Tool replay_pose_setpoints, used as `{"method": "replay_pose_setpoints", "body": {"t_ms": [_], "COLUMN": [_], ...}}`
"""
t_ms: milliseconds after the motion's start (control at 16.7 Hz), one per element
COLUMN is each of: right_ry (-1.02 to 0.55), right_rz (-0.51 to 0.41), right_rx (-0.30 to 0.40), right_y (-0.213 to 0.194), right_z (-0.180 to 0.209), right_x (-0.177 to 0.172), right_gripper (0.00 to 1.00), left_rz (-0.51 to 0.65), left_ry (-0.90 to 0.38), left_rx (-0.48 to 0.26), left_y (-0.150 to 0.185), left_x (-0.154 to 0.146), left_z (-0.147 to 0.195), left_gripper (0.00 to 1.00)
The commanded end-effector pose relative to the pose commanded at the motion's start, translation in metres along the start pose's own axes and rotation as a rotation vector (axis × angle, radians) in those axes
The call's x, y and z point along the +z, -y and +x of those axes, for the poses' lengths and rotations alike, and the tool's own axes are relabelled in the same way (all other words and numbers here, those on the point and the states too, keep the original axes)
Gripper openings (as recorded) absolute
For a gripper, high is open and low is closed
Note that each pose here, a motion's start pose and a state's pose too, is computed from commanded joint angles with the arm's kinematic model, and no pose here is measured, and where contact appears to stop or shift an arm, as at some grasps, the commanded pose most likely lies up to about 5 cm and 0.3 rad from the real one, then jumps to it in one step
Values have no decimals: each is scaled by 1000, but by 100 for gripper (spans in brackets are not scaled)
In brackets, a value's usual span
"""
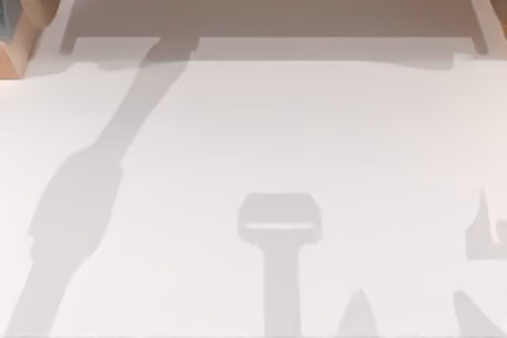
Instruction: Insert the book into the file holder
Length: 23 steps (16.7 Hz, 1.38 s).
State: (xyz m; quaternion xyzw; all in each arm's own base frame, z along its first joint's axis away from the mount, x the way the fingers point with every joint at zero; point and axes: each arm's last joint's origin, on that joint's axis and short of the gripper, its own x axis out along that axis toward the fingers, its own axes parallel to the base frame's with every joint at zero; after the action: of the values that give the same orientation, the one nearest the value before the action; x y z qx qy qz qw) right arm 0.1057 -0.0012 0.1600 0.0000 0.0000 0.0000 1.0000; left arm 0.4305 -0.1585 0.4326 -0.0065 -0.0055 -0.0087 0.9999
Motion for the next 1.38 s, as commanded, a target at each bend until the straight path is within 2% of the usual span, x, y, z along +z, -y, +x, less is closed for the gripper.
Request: {"method": "replay_pose_setpoints", "body": {"t_ms": [300,360,960,1380], "right_ry": [0,0,0,0], "right_rz": [0,0,0,0], "right_rx": [0,0,0,0], "right_y": [0,0,0,0], "right_z": [0,0,0,0], "right_x": [0,0,0,0], "right_gripper": [100,100,100,100], "left_rz": [0,0,3,1], "left_ry": [0,0,-5,1], "left_rx": [0,0,-2,-2], "left_y": [0,0,1,1], "left_x": [0,0,1,16], "left_z": [0,0,0,-1], "left_gripper": [2,0,0,0]}}
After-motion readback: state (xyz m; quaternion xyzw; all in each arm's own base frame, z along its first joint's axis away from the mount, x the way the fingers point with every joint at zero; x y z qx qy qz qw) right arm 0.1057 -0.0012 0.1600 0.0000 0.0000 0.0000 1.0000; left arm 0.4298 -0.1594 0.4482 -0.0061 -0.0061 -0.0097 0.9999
